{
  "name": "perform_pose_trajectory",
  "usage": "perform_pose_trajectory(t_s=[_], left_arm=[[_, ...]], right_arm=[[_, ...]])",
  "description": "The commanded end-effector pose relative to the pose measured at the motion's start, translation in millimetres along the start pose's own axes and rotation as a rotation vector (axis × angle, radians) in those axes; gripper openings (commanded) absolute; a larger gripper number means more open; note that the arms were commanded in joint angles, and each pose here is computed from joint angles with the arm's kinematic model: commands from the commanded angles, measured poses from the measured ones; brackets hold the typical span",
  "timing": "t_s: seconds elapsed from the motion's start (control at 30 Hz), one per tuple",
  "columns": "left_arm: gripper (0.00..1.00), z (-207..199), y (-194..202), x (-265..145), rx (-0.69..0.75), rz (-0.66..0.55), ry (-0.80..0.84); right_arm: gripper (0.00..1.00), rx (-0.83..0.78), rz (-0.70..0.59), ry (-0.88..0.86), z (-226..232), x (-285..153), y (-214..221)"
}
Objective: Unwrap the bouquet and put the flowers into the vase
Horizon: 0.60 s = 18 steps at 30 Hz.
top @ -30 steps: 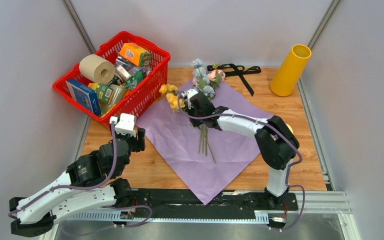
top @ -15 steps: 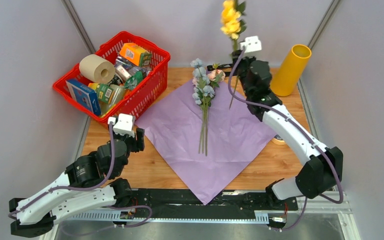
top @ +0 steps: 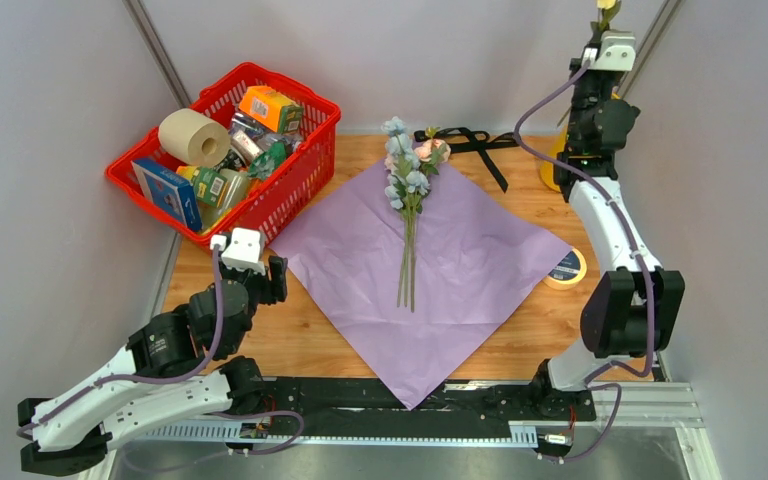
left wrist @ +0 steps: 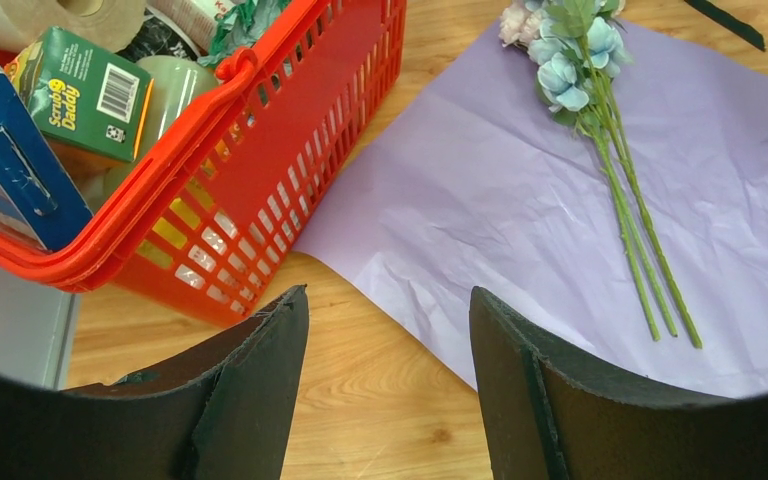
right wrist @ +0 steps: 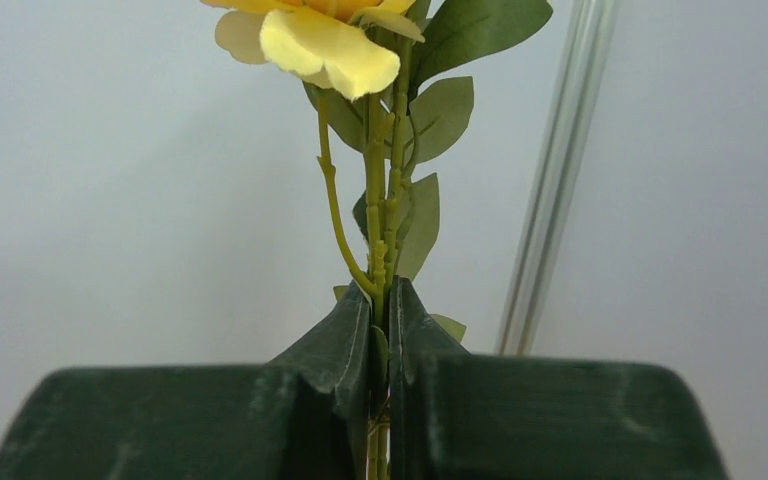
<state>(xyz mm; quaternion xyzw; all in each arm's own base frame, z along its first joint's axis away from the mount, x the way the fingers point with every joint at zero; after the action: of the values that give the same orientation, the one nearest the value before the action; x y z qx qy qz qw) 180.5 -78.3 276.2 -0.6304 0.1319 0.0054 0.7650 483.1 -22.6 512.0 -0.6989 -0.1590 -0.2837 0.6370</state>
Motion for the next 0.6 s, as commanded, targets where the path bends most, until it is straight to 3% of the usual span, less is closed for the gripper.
perform_pose_trajectory(t_s=[0.0, 0.37, 0.57], left_arm=[[0.68, 2, -6, 1, -0.021, -0.026, -0.012], [0.68, 7, -7, 0, -0.027, -0.033, -0.038], [0.69, 6, -6, 1, -0.022, -0.035, -0.035]], right_arm=[[0.00, -0.044, -0.223, 0.051, -39, 27, -60], [0.00, -0.094, -0.202, 0.140, -90, 74, -10], [0.00, -0.111, -0.153, 0.104, -88, 85, 28]])
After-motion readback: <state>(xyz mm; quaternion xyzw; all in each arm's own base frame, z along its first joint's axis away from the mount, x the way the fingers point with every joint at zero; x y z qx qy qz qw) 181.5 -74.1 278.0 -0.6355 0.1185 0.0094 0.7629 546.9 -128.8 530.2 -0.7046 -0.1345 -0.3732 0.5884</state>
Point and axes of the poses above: each gripper's point midway between its finger pads, its own x axis out along the fingers, its own z axis along the line the jaws close on, y = z × x, the point moved 1 cm from there along -x, back along the fingers, and after that the axes turned 7 degrees about x, right-handed, at the moved point
